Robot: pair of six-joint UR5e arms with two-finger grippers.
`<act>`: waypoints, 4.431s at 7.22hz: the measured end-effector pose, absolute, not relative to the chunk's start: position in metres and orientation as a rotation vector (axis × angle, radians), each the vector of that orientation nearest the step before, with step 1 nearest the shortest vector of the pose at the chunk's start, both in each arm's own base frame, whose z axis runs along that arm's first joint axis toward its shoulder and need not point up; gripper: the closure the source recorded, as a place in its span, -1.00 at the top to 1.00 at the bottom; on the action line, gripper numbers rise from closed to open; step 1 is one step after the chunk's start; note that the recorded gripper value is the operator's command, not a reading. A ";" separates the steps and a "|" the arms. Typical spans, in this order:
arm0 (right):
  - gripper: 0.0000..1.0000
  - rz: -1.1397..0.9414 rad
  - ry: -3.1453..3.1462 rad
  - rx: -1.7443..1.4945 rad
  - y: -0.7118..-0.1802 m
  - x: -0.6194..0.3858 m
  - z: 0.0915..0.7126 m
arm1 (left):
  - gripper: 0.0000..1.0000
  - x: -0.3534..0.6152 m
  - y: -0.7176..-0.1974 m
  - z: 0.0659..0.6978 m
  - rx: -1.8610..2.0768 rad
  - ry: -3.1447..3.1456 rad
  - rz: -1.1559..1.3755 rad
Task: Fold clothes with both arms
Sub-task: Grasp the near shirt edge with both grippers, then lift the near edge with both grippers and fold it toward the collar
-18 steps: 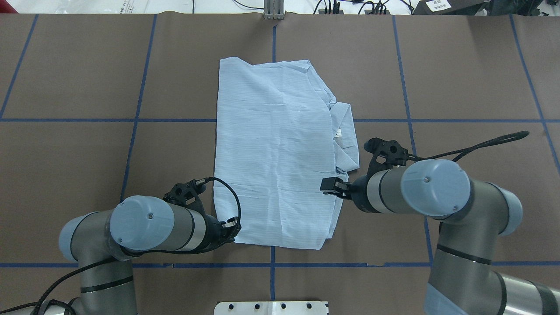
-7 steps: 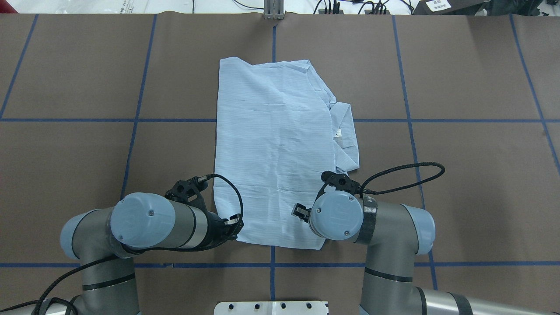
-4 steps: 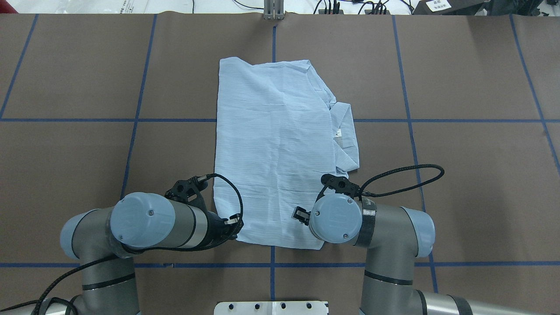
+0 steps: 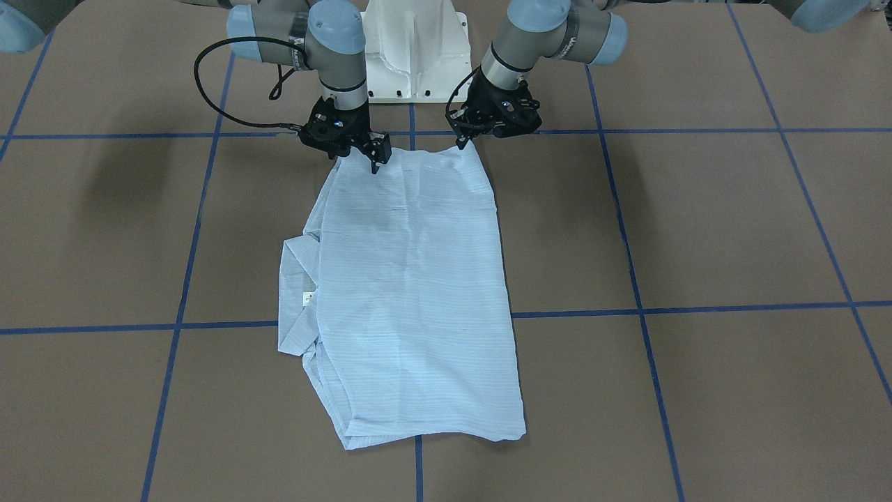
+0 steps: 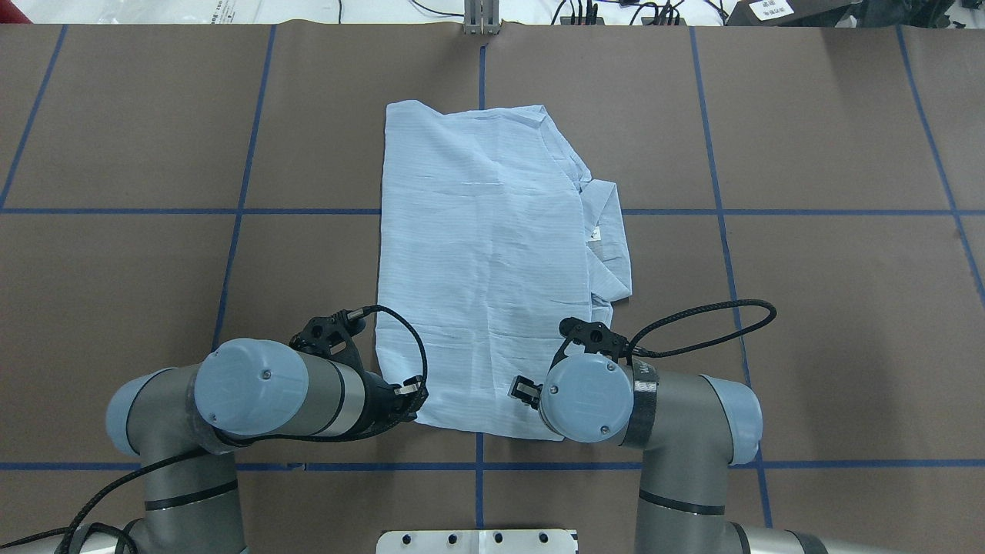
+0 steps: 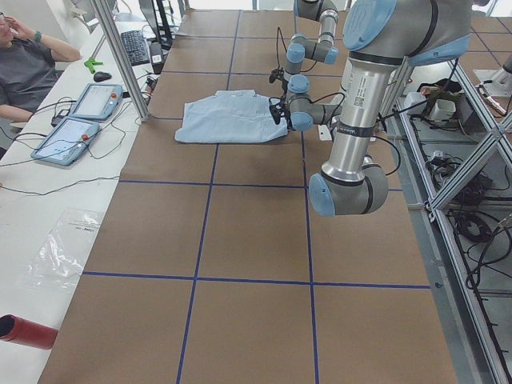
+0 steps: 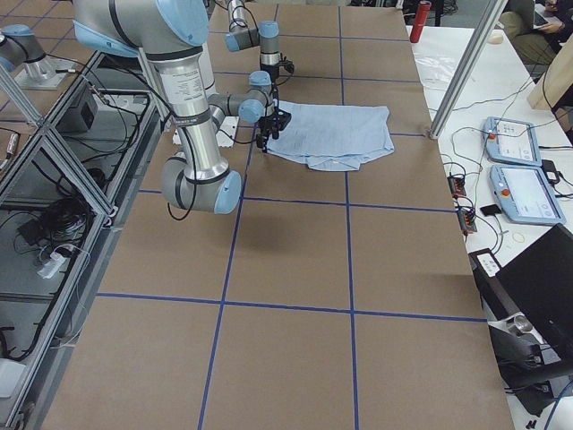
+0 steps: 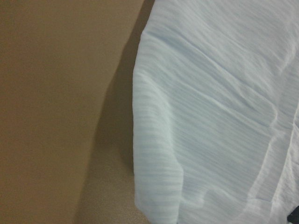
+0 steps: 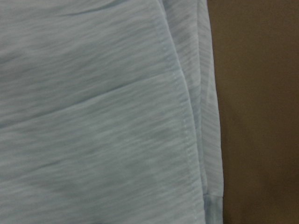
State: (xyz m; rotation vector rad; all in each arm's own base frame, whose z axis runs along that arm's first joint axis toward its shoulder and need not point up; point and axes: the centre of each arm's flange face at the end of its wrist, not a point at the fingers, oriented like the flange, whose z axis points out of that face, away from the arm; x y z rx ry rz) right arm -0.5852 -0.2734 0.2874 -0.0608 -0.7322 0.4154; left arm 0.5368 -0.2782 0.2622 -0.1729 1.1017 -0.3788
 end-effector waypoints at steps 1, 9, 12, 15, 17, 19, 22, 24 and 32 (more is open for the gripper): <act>0.16 0.413 -0.731 -0.062 -0.272 -0.586 0.288 | -1.00 0.537 -0.278 0.262 -0.173 1.102 -0.379; -1.00 0.420 -0.751 -0.074 -0.281 -0.581 0.278 | -1.00 0.536 -0.279 0.262 -0.172 1.102 -0.382; -1.00 0.422 -0.799 -0.099 -0.287 -0.564 0.258 | -1.00 0.534 -0.280 0.259 -0.171 1.110 -0.382; -1.00 0.417 -0.867 -0.105 -0.282 -0.532 0.236 | -1.00 0.508 -0.268 0.229 -0.201 1.134 -0.351; -1.00 0.394 -0.935 -0.166 -0.265 -0.500 0.214 | -1.00 0.473 -0.249 0.196 -0.244 1.128 -0.320; -1.00 0.364 -0.996 -0.299 -0.239 -0.475 0.187 | -1.00 0.442 -0.226 0.170 -0.304 1.127 -0.274; -1.00 0.396 -1.005 -0.302 -0.257 -0.469 0.186 | -1.00 0.435 -0.226 0.167 -0.313 1.120 -0.270; -1.00 0.437 -1.012 -0.179 -0.319 -0.476 0.195 | -1.00 0.435 -0.285 0.166 -0.244 1.121 -0.353; -1.00 0.522 -0.952 0.029 -0.524 -0.508 0.180 | -1.00 0.452 -0.527 0.201 -0.096 1.191 -0.587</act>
